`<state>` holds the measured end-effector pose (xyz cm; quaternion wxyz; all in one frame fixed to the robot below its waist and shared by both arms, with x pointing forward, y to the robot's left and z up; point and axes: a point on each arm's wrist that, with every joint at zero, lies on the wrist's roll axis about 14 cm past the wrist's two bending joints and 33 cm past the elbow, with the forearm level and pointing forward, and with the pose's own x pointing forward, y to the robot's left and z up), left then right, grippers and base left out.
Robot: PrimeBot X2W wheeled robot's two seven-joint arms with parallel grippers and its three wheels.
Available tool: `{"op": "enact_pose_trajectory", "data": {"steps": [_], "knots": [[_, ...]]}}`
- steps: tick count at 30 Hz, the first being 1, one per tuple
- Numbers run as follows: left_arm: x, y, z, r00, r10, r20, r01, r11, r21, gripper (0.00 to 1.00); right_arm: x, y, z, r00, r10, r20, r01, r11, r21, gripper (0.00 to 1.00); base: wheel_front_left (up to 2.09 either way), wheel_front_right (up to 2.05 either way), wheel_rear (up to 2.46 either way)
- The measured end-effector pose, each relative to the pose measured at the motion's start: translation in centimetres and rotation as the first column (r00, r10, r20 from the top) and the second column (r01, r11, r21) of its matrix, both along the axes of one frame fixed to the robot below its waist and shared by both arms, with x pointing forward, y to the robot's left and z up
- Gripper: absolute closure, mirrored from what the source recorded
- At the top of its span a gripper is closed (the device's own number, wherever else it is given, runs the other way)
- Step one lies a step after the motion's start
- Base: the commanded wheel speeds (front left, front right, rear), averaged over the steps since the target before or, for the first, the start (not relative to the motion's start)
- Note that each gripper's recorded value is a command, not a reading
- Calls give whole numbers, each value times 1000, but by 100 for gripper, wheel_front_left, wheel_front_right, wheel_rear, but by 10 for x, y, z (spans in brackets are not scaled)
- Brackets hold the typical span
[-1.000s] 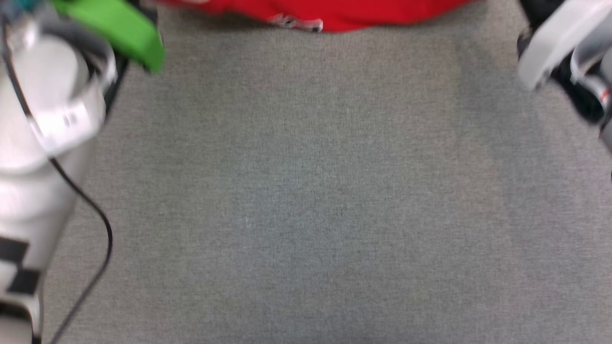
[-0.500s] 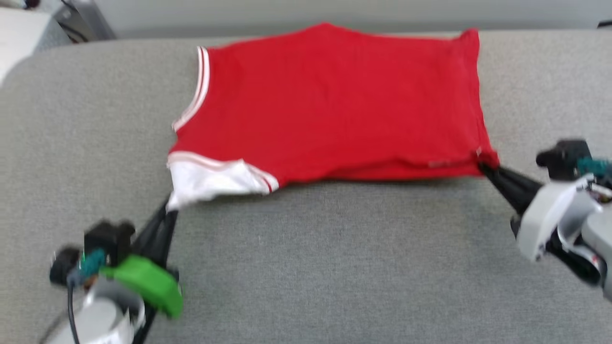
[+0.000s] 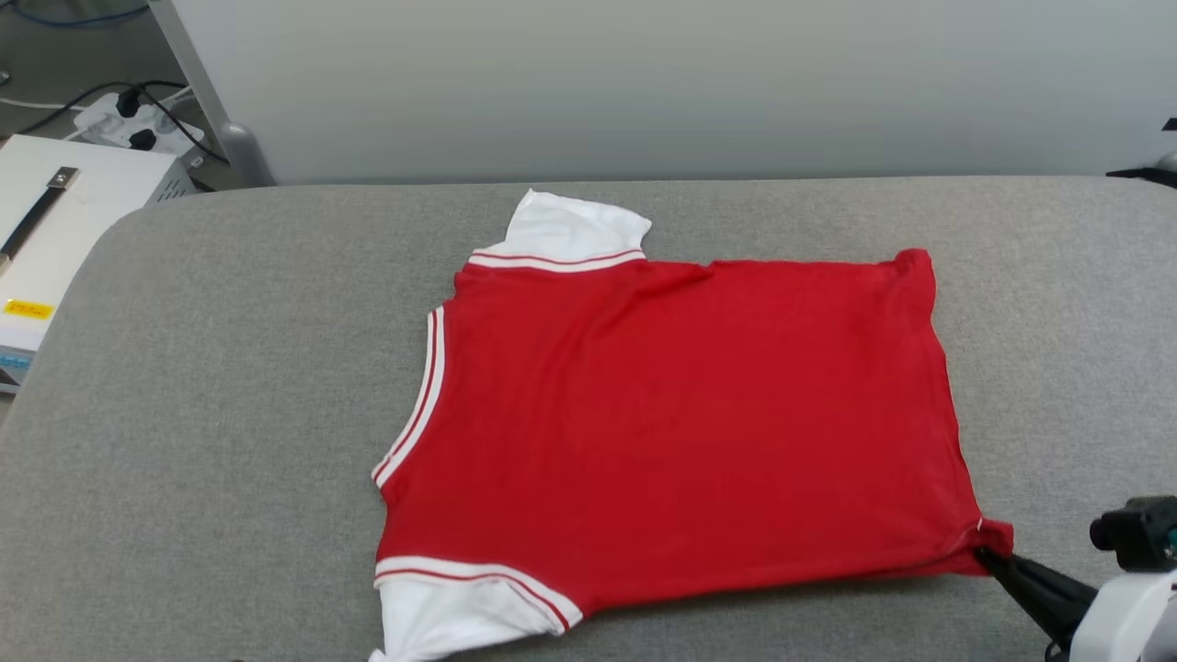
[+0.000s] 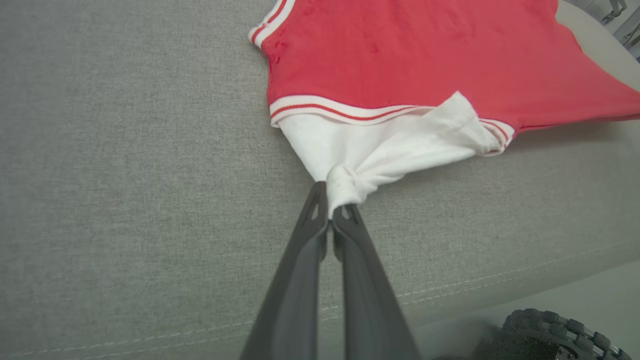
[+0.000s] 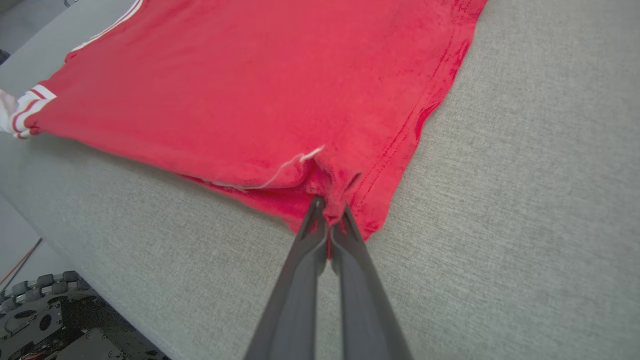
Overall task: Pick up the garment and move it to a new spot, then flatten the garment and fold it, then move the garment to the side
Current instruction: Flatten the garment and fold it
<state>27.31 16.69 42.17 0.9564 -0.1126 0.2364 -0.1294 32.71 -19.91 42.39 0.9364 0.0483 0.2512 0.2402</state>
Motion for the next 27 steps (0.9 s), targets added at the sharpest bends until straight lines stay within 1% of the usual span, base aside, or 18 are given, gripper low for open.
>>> {"op": "enact_pose_trajectory", "data": {"steps": [3,6,8,11,13,16,19,22,27], "knots": [[-17,-5,-6,999,-8,-45,7,1000,-25,100,-18,-1,-6,998,-11,-54,13,1000,24,100,0,0,0],[-22,-4,-7,999,-2,-51,1,1000,-25,100,-32,-1,-13,995,-18,-101,21,999,37,100,0,0,0],[-23,-4,-9,999,-5,-50,4,1000,-23,100,-34,-2,-14,994,-30,-107,35,998,45,100,0,0,0],[-20,-6,-8,999,-34,-25,33,999,-12,100,-26,-6,-8,995,-54,-82,59,997,51,100,0,0,0],[-8,-7,-2,998,-58,19,57,998,12,100,-18,-6,-2,996,-72,-58,76,995,68,100,0,0,0],[26,-10,17,984,-119,130,110,991,77,100,-3,-6,8,995,-97,-26,99,991,94,100,0,0,0],[57,-13,31,967,-158,198,138,984,113,100,6,-7,11,994,-104,-18,105,990,94,100,0,0,0],[89,-14,39,949,-207,240,165,969,182,100,20,-4,15,995,-103,-7,104,990,95,100,0,0,0],[134,-17,43,934,-250,257,196,956,217,100,46,-2,21,995,-101,0,101,992,81,100,0,0,0]]}}
